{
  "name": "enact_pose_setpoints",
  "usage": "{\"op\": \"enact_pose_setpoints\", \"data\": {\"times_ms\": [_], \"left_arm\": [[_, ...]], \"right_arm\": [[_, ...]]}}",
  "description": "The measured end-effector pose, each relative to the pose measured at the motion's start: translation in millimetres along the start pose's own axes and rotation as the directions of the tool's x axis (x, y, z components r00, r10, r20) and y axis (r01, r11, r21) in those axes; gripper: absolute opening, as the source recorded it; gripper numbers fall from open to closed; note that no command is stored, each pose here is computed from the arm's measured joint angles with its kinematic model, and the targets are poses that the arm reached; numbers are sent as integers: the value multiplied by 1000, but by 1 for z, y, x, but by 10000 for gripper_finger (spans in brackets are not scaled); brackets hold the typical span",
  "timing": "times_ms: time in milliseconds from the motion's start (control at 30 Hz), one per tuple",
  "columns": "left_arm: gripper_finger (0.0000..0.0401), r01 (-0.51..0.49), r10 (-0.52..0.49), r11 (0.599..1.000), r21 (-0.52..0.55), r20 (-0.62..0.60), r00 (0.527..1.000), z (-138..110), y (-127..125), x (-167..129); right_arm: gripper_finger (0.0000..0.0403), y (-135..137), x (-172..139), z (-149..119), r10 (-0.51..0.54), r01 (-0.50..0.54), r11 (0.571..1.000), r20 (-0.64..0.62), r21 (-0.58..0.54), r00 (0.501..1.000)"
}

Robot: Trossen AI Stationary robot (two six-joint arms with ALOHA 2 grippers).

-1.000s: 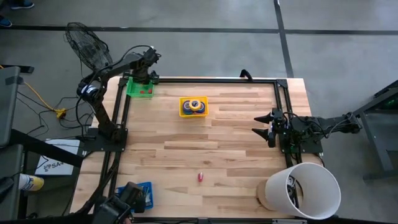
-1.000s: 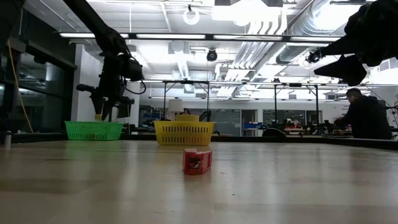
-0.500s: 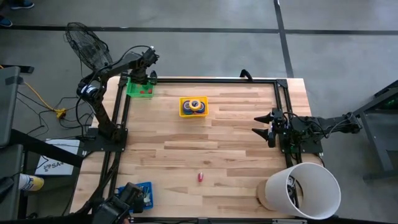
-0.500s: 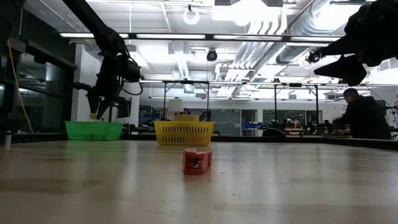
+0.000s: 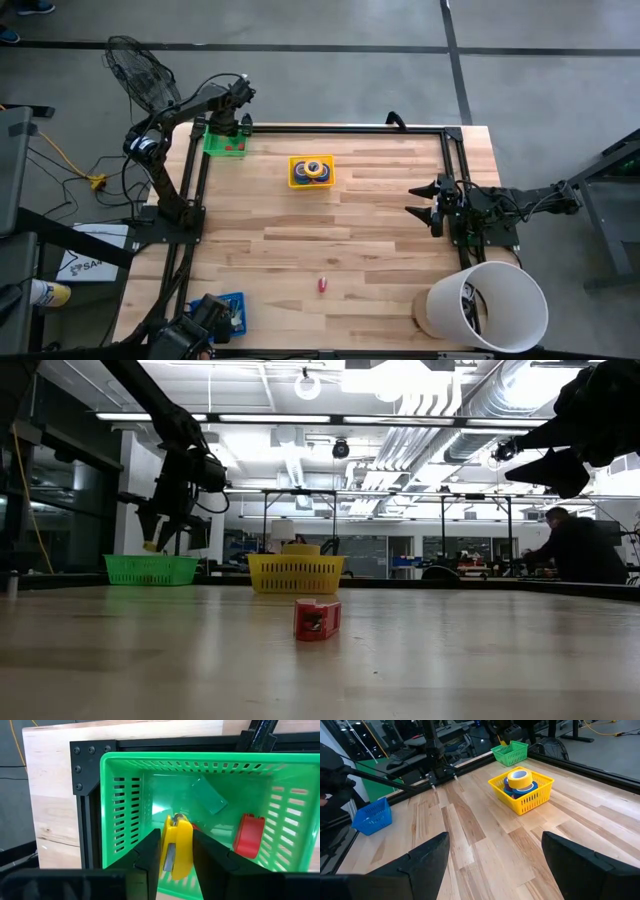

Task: Pick and place Stapler, Stapler remover, tape
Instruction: Put the yellow stapler into the green bin, then put the red stapler into the green bin

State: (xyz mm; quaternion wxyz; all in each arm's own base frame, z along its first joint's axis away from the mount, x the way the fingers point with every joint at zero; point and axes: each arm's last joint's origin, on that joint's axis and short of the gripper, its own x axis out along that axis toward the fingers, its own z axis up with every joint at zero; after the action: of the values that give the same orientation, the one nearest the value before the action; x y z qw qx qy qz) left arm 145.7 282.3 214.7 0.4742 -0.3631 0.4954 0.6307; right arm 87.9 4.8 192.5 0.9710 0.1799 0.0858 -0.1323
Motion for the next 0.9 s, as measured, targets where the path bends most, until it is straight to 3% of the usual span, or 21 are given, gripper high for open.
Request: {"op": "enact_pose_setpoints", "data": {"times_ms": [600,900], "left_arm": [[190,-5,5,1000,-4,-17,1000,-2,1,0],[195,95,-96,995,-6,-74,993,-4,-2,-1]], "right_arm": [[307,0,0,0,1,-1,1000,0,0,1000],[307,0,0,0,0,0,1000,0,1,1000]]}}
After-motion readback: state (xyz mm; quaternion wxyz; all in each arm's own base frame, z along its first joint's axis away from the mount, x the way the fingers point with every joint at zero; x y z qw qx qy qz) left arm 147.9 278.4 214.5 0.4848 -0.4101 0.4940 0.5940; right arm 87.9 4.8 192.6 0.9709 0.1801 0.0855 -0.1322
